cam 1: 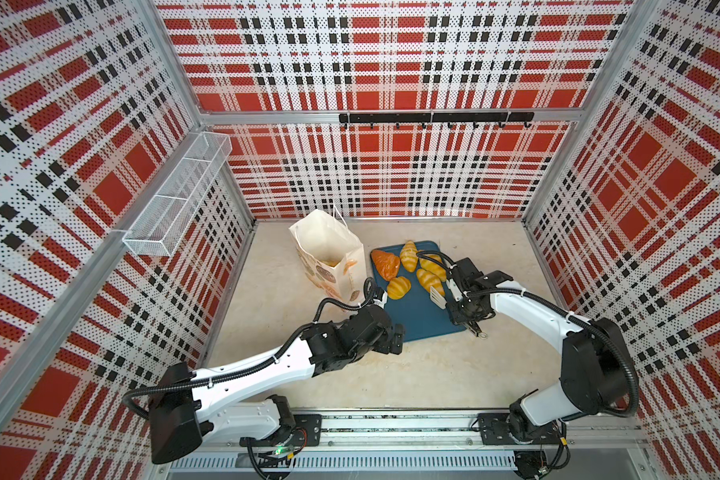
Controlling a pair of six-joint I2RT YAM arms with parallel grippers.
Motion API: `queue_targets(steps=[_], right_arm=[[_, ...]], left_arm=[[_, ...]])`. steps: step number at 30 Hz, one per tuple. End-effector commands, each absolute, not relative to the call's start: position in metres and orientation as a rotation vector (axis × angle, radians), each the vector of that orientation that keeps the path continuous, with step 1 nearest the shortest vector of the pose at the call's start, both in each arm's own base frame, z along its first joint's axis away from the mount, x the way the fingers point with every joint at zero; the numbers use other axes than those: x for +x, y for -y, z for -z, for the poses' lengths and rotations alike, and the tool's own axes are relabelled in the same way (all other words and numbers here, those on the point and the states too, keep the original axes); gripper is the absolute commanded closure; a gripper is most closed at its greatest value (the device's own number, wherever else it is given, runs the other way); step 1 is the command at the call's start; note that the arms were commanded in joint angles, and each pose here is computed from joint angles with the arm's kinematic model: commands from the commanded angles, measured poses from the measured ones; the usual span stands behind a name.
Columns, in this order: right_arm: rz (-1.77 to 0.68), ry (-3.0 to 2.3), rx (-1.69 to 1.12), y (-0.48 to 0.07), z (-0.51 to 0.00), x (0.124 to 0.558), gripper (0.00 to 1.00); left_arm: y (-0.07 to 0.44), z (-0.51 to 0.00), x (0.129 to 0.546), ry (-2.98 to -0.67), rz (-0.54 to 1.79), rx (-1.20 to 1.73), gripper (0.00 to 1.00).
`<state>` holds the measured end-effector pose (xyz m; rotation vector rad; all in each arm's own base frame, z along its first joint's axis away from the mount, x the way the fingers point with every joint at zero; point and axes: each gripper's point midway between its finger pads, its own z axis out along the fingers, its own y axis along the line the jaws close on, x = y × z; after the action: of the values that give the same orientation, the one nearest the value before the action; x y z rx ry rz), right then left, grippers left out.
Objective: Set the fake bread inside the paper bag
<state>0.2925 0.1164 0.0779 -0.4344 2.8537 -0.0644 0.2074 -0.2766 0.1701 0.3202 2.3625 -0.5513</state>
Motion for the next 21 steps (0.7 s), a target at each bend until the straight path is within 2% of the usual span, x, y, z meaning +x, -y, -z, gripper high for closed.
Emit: queue_targets(steps=[1,21], right_arm=[[0.065,-2.782,-0.456,-0.125,-0.087,0.315,0.42],[0.070,-2.795,-0.557,-0.142,-0.076,0.337,0.43]], left_arm=[[0.278,-0.171,0.208,-2.354,0.556,0.306,0.01],[0.275,-0.171,0.209,-2.357,0.531,0.297,0.01]])
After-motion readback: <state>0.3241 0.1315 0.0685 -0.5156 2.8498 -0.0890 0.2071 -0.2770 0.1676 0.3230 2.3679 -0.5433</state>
